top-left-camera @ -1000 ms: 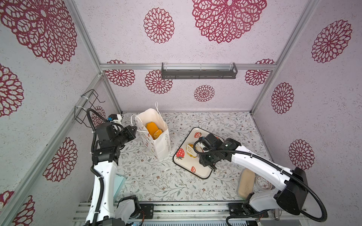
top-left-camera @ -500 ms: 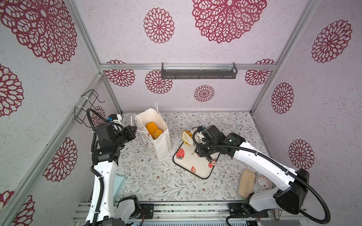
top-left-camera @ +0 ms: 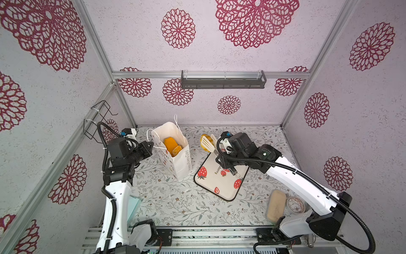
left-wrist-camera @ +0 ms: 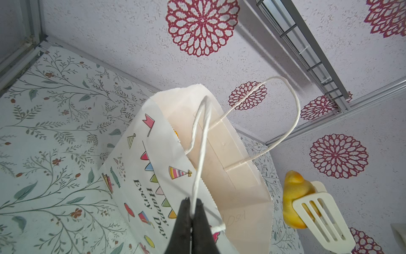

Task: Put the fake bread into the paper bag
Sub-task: 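Lift the croissant in the tongs and carry it over the bag opening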

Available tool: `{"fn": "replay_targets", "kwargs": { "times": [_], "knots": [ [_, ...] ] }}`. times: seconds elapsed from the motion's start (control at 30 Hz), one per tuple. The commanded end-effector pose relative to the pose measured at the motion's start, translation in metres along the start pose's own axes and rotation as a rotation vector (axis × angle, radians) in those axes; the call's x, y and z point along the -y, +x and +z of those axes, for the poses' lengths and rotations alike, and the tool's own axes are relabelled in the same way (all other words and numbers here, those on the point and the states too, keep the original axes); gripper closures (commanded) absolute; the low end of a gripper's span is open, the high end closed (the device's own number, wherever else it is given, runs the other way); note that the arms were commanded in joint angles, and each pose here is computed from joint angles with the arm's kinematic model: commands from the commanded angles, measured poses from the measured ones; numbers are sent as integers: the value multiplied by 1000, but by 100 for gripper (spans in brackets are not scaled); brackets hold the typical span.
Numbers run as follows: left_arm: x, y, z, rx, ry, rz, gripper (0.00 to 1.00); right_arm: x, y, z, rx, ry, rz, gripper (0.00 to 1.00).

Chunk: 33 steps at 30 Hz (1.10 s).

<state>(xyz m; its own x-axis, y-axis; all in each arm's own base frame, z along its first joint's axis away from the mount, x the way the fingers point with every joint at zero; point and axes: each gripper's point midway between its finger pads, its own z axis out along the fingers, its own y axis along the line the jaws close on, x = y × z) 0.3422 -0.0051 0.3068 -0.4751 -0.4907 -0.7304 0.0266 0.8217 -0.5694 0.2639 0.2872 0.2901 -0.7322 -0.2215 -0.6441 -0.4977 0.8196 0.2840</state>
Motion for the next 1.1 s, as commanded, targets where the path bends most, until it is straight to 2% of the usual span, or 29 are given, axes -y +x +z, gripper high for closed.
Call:
{"fn": "replay_targets", "kwargs": {
  "times": [0.0,0.53,1.07],
  "knots": [
    [-3,1,2,3,-8,4,100,-14,-34,-18,113,-38,-44,61],
    [-4,0,1,5,-14,6,100,-64,-80,-24,190,-154,-127,61],
    [-4,1,2,3,-13,4,100,-126,-99,1,189,-275,-214,61]
  ]
}}
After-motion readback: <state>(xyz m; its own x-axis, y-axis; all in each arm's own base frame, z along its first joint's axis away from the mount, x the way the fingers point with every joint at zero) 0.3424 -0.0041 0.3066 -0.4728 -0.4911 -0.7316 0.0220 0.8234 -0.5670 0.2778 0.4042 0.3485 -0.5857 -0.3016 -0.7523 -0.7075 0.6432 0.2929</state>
